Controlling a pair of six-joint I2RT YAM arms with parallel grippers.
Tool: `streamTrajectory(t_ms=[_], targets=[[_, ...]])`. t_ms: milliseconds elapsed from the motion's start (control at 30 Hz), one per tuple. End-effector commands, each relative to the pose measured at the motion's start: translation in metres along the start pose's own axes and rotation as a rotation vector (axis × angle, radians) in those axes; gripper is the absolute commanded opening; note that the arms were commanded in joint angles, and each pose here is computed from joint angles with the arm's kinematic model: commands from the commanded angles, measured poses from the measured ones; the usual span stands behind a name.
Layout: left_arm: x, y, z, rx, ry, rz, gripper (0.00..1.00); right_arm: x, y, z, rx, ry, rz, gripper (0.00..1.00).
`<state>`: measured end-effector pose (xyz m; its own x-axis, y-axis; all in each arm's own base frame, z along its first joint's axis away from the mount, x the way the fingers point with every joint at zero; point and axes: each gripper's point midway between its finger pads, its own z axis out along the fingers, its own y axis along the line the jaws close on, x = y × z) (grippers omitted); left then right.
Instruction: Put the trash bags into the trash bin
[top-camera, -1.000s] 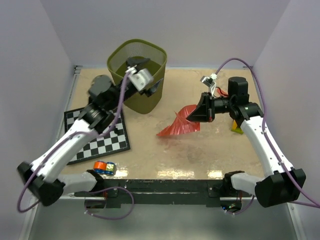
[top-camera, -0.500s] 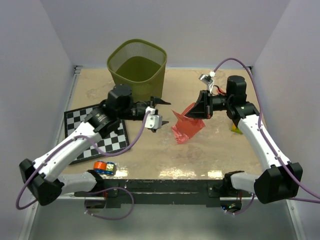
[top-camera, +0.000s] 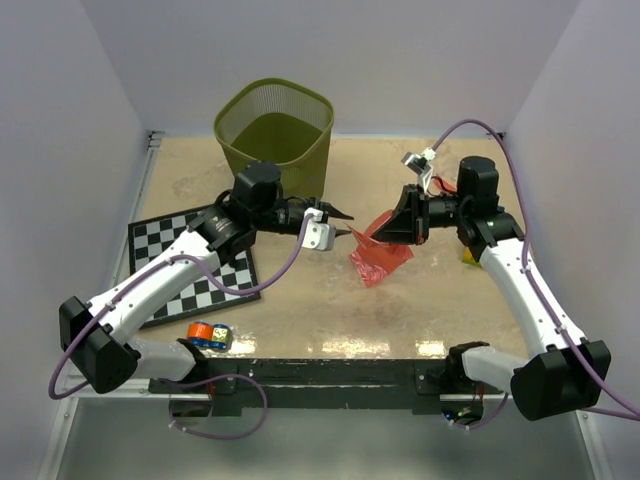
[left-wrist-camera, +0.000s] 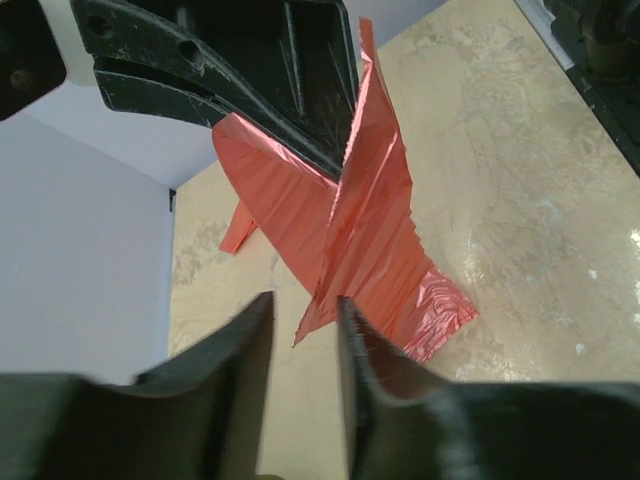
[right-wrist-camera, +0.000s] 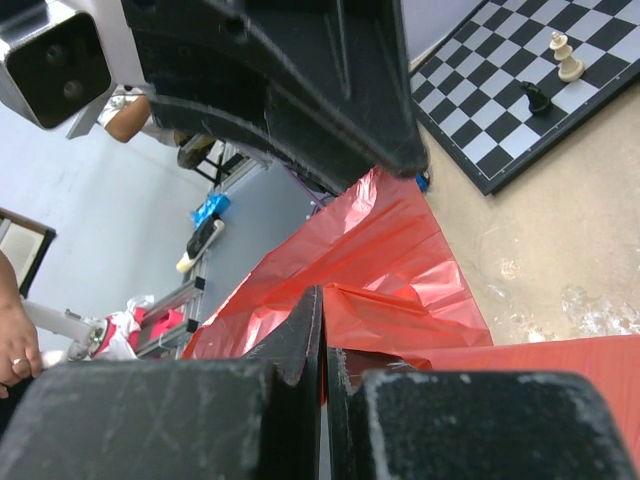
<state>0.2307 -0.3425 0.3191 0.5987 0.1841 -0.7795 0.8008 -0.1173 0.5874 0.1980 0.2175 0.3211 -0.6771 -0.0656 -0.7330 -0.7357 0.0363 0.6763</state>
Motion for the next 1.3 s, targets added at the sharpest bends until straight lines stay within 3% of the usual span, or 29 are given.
streamTrajectory(t_ms=[0,100,200,300,333,433,500,633,733,833,1033,1267], targets=[[-0.026,0.011,0.003,0.004,-0.085,0.048,0.21,0.002,0.003,-0.002,0.0,-0.004,-0.032,0.0],[-0.022,0.011,0.004,0.004,-0.072,0.039,0.14,0.002,0.0,-0.002,0.003,-0.005,-0.024,0.0],[-0.019,0.013,0.005,-0.007,-0.058,0.034,0.0,0.004,-0.003,-0.001,0.002,-0.002,-0.017,0.0],[-0.016,0.019,0.001,-0.041,-0.028,0.033,0.0,0.004,-0.009,-0.002,0.031,-0.012,-0.01,0.0],[-0.016,0.021,-0.001,-0.058,-0.019,0.028,0.0,0.003,-0.017,-0.006,0.078,-0.024,-0.005,0.05],[-0.018,0.027,-0.009,-0.098,0.013,0.041,0.0,-0.015,-0.074,-0.044,0.473,-0.082,-0.103,0.38],[-0.016,0.028,-0.015,-0.107,0.048,0.074,0.0,-0.036,-0.091,-0.073,0.705,-0.102,-0.216,0.67],[-0.01,0.028,-0.026,-0.121,0.116,0.096,0.0,-0.083,-0.062,-0.097,0.837,-0.167,-0.547,0.86],[-0.005,0.025,-0.029,-0.126,0.145,0.076,0.0,-0.096,-0.028,-0.088,0.74,-0.153,-0.744,0.87],[-0.001,0.022,-0.032,-0.137,0.158,0.075,0.0,-0.075,-0.008,-0.068,0.549,-0.073,-0.86,0.87],[0.003,0.021,-0.034,-0.128,0.179,0.112,0.0,-0.047,-0.031,-0.043,0.444,0.105,-0.923,0.88],[0.012,0.029,-0.034,-0.102,0.235,0.28,0.0,-0.066,-0.046,-0.011,0.385,0.101,-0.954,0.86]])
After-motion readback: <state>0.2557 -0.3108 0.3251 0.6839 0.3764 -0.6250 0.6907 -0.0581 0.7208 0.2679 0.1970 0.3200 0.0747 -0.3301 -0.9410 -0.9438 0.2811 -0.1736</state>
